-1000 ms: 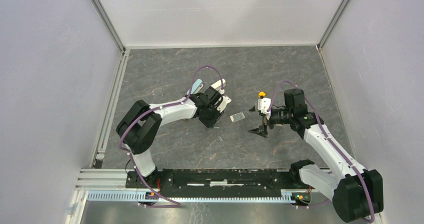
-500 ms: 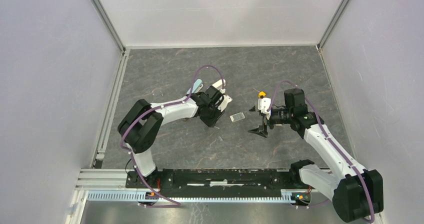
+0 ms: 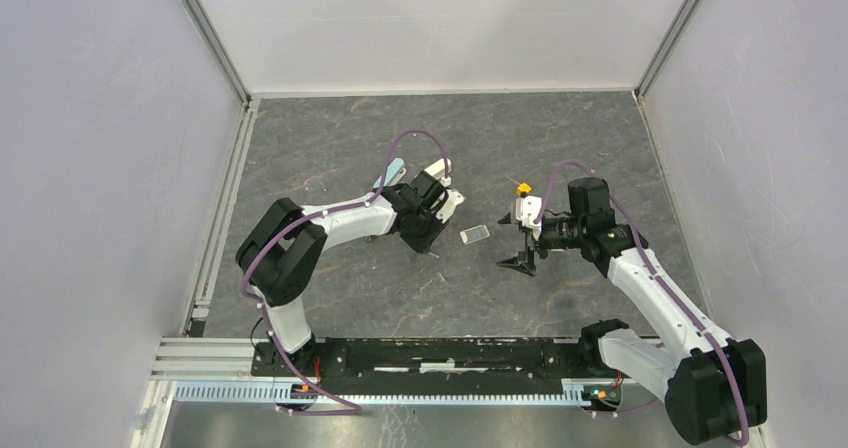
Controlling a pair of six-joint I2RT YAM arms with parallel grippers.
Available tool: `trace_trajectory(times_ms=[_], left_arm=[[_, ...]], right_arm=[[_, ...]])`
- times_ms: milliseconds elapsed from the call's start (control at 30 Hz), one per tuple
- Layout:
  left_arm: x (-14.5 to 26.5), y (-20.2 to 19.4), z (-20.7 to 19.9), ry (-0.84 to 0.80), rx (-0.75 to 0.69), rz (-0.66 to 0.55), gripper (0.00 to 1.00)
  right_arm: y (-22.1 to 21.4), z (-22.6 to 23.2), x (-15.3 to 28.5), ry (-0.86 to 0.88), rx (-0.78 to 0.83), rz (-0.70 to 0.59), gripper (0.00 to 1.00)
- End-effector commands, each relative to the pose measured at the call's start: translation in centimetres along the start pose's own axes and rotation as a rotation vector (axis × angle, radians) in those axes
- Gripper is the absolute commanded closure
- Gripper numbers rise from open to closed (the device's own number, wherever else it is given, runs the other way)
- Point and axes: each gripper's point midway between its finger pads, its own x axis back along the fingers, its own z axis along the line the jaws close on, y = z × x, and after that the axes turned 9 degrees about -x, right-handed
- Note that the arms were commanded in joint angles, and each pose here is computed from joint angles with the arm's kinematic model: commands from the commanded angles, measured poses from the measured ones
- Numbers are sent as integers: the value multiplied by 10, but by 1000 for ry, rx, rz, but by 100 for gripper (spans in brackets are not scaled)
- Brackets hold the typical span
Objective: Unload the staples from the stapler
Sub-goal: Pick up the staple from the center of the board.
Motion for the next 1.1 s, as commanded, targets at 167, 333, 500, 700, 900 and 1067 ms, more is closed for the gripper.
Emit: trace_trajectory(times_ms=[167,333,500,700,900,1067], left_arm=[[5,-2,-9,-25,11,-36,69],[-1,-6,-11,-18,35,-77,71],[-2,-8,-13,-13,64,-115,73],[0,-12,-16,-8,99,-143,75],[-1,-17,-16,2,125,-157,82],[11,-10,-10,44,155,-218,90]], right_arm=[[18,-5,4,-2,51,-31,4],[19,-4,4,-1,54,-33,4],[20,-4,5,0,55,-36,4],[20,-3,5,2,55,-37,4],[20,-3,5,4,52,-38,4],[20,-3,5,7,49,-43,4]])
